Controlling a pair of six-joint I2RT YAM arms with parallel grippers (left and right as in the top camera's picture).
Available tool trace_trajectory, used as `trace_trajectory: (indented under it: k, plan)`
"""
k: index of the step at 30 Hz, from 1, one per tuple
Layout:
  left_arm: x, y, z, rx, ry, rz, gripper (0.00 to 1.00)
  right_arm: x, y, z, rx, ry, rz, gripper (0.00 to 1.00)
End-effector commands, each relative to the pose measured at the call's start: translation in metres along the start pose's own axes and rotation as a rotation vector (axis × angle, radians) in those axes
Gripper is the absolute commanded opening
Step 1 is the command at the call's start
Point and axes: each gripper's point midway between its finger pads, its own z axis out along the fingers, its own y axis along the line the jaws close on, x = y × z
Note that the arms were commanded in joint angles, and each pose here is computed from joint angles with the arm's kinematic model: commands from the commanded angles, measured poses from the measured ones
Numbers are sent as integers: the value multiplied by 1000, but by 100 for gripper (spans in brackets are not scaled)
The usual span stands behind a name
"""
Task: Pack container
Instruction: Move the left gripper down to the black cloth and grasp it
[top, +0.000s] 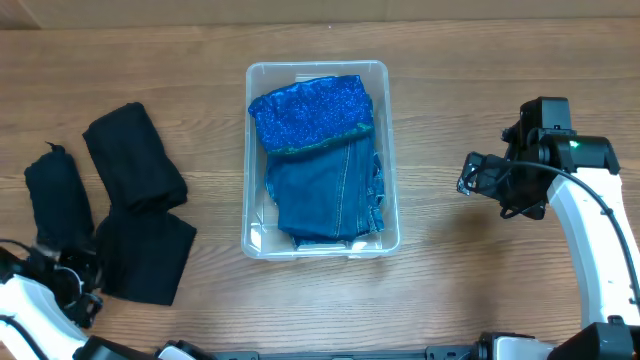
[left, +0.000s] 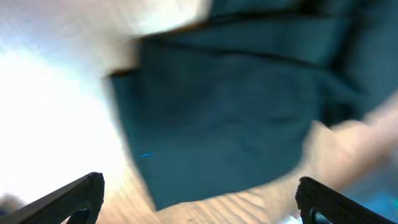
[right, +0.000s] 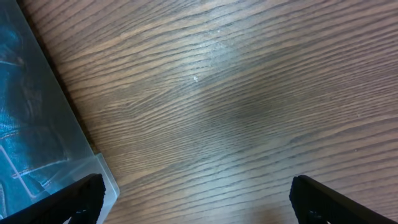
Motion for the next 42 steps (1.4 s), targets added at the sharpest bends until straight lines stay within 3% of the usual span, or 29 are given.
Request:
trace_trajectory:
  k: [1, 6, 21, 35, 38, 42]
  plan:
    - [4, 37, 9, -156, -21, -151, 100, -7, -1, -5, 5, -31, 3, 100]
    - [8, 44, 18, -146, -14, -183, 100, -7, -1, -5, 5, -31, 3, 100]
    - [27, 40, 58, -17, 10, -85, 100, -9, 0, -5, 3, -37, 2, 100]
    - [29, 10, 82, 224, -29, 36, 100, -9, 0, -5, 4, -36, 2, 100]
    - [31, 6, 87, 257, -7, 31, 93, -8, 0, -5, 4, -36, 2, 100]
    - [31, -1, 91, 307, 14, 27, 75, -8, 0, -5, 5, -33, 3, 100]
